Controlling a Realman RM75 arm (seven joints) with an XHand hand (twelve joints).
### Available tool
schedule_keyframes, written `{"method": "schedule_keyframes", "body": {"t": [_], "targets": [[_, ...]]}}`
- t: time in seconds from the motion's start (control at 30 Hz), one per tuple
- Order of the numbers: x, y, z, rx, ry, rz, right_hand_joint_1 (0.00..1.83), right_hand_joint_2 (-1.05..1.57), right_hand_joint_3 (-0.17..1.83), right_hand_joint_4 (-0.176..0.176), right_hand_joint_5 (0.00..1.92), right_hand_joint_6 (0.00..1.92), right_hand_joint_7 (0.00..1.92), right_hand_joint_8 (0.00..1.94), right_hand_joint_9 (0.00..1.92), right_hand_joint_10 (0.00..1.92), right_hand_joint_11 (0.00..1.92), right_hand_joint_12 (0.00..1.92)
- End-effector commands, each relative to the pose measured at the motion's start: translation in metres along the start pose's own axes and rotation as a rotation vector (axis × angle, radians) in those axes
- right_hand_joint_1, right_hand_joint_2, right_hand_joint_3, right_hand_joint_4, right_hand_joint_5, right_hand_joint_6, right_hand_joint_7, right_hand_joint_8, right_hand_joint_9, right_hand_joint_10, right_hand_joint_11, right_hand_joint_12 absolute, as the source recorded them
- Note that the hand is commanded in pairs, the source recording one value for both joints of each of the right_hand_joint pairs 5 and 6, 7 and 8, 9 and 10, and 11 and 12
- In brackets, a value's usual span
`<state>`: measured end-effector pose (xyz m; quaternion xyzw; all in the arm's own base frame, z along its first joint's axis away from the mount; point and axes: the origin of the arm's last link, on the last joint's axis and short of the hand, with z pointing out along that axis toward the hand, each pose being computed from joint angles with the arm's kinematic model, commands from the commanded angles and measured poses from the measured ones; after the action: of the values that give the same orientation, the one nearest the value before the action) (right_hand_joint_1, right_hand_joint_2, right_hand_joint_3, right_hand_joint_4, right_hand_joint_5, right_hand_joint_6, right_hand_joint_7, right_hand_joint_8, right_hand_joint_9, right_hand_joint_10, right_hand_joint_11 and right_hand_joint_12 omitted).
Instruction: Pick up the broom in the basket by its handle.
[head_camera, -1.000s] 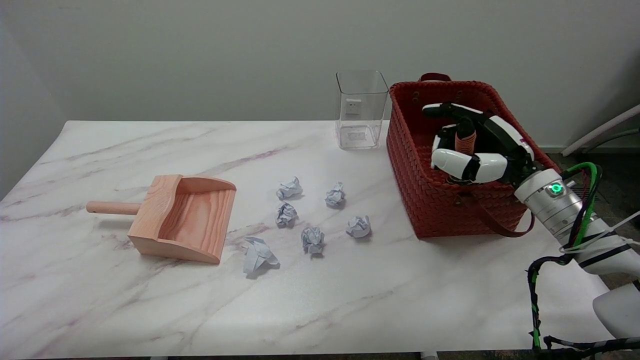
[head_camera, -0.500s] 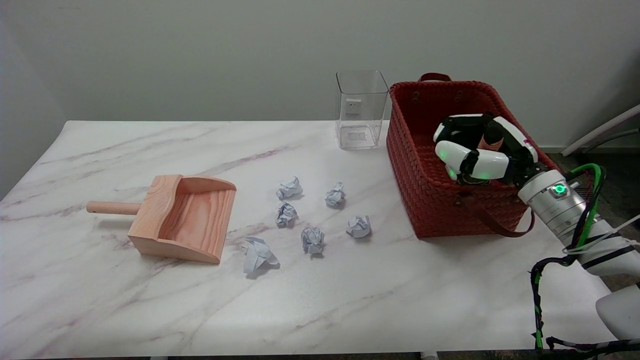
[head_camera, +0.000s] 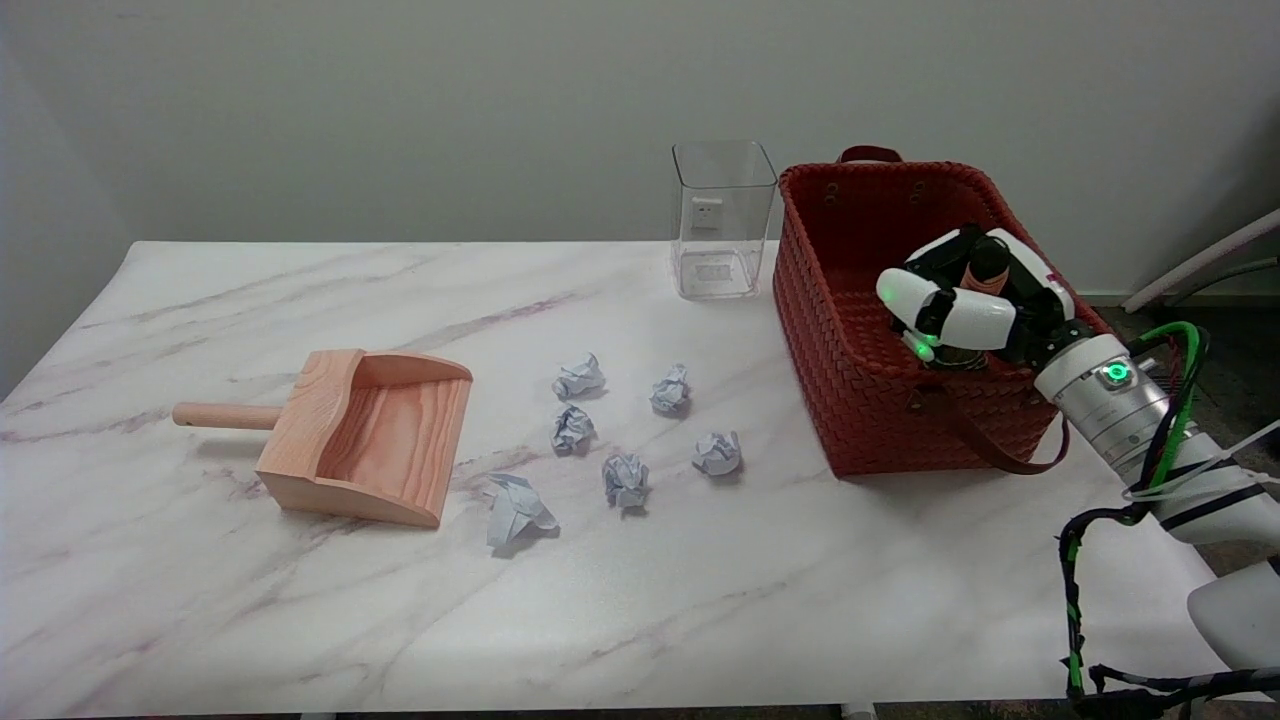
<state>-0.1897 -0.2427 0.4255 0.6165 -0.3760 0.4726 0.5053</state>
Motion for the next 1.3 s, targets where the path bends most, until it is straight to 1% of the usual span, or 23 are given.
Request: {"method": "schedule_keyframes", "body": {"t": [0.03, 0.1, 0.23, 0.33, 0.47, 0.6, 0.7, 0.9, 1.03, 1.3], "targets": [[0.0, -0.001, 0.011, 0.017, -0.009, -0.001, 1.05, 0.76, 0.94, 0.0, 1.92, 1.92, 1.92, 1.92, 1.88, 1.88, 1.84, 1.84], [0.0, -0.003, 0.015, 0.025, -0.014, -0.003, 1.06, 0.82, 0.95, 0.0, 1.92, 1.92, 1.92, 1.92, 1.92, 1.92, 1.86, 1.86], [-0.001, -0.006, 0.022, 0.043, -0.016, 0.001, 1.06, 0.9, 1.05, 0.0, 1.92, 1.92, 1.92, 1.92, 1.92, 1.92, 1.89, 1.89], [0.0, -0.009, 0.027, 0.063, -0.01, 0.017, 1.03, 0.94, 1.15, 0.0, 1.92, 1.92, 1.92, 1.92, 1.92, 1.92, 1.89, 1.89], [0.001, -0.012, 0.031, 0.078, 0.0, 0.024, 0.98, 0.94, 1.17, 0.0, 1.92, 1.92, 1.92, 1.92, 1.92, 1.92, 1.87, 1.87], [0.004, -0.017, 0.038, 0.09, 0.01, 0.02, 0.88, 0.98, 1.07, 0.0, 1.92, 1.92, 1.92, 1.92, 1.92, 1.92, 1.85, 1.85], [0.006, -0.022, 0.043, 0.106, 0.014, 0.013, 0.82, 1.02, 0.93, 0.0, 1.92, 1.92, 1.92, 1.92, 1.92, 1.92, 1.83, 1.83], [0.017, -0.034, 0.054, 0.131, 0.039, -0.012, 0.78, 1.06, 0.79, 0.0, 1.92, 1.92, 1.92, 1.92, 1.92, 1.92, 1.77, 1.77], [0.029, -0.046, 0.064, 0.165, 0.065, -0.04, 0.78, 1.1, 0.74, 0.0, 1.92, 1.92, 1.92, 1.92, 1.92, 1.92, 1.76, 1.76], [0.045, -0.066, 0.076, 0.188, 0.131, -0.067, 0.78, 1.14, 0.7, 0.0, 1.92, 1.92, 1.92, 1.92, 1.92, 1.92, 1.75, 1.75]]}}
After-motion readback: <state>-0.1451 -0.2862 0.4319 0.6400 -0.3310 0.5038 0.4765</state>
